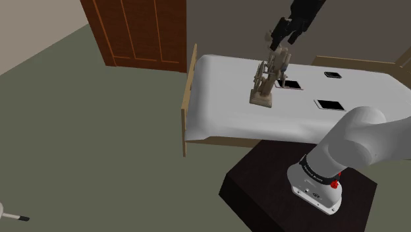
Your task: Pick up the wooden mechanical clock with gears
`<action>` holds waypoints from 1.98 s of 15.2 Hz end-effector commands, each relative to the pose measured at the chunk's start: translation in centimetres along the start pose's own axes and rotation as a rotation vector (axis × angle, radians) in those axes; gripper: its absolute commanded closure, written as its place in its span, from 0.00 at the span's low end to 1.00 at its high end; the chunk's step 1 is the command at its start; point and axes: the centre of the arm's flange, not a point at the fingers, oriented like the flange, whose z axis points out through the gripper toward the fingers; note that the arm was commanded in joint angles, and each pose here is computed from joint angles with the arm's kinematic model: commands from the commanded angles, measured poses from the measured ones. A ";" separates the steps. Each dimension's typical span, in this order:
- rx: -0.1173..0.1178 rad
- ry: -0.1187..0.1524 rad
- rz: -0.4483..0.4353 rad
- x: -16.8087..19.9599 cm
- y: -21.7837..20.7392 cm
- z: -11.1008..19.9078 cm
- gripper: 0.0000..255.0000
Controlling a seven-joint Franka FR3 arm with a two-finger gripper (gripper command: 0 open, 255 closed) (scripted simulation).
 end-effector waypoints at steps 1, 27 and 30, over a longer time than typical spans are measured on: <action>0.000 0.000 0.000 0.0 0.0 0.0 0.00; 0.199 -0.037 -0.535 4.8 17.4 10.9 1.00; 0.199 -0.037 -0.535 4.8 17.4 10.9 1.00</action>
